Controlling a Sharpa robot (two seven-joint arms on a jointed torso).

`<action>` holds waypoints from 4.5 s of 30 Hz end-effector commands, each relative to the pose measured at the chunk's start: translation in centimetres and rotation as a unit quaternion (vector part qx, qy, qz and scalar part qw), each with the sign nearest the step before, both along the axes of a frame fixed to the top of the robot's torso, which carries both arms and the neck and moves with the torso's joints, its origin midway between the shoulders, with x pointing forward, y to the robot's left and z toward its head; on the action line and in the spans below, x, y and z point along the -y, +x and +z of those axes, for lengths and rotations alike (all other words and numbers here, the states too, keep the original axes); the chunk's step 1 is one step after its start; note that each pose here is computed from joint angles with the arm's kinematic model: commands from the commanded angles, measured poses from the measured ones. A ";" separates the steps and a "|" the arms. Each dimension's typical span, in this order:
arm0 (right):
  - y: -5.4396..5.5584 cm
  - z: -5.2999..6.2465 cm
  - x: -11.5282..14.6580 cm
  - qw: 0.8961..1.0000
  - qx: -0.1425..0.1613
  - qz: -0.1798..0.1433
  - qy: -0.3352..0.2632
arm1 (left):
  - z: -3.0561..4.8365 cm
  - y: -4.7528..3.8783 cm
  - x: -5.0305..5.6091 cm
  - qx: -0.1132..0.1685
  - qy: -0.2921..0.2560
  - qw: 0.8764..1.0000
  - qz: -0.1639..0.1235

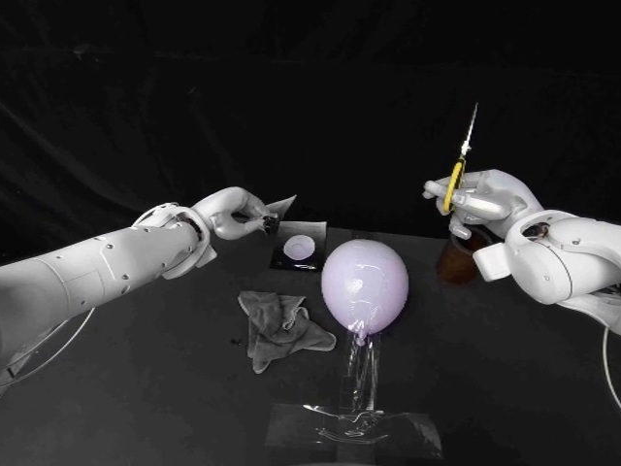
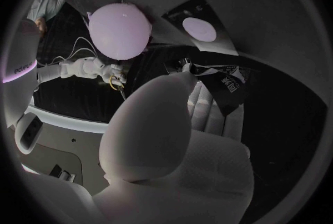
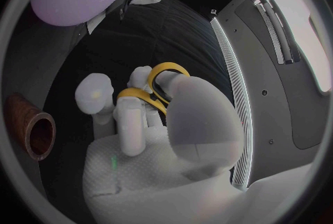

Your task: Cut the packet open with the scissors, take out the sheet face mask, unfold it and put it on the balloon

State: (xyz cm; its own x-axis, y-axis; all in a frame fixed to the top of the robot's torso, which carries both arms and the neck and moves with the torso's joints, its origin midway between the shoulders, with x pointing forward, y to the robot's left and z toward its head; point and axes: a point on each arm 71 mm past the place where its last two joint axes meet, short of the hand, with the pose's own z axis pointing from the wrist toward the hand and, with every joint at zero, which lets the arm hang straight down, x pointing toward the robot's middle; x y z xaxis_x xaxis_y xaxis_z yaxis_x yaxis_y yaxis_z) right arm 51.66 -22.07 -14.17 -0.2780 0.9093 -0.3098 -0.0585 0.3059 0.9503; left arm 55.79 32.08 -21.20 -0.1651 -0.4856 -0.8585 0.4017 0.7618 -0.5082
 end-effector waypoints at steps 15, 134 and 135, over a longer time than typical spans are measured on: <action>0.1 -1.0 0.1 0.999 0.012 0.000 0.032 | 5.11 -1.63 4.1 -0.185 -0.431 0.883 -0.025; -3.2 -2.5 -7.1 0.982 -0.054 0.143 0.113 | 5.35 -5.17 12.6 -0.358 -0.546 0.719 -0.240; -3.2 -2.5 -7.1 0.981 -0.055 0.145 0.114 | 5.34 -5.15 12.6 -0.357 -0.546 0.719 -0.239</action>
State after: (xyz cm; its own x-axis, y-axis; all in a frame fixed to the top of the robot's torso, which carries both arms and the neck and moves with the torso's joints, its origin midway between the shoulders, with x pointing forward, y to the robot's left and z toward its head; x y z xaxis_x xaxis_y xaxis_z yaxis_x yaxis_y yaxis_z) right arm 48.68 -15.30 -16.88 -0.5190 0.8522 -0.0662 0.0082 0.0825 0.9966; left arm 50.69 19.69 -16.07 -0.7353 -0.5641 0.3757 -0.1763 -0.3760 -0.9097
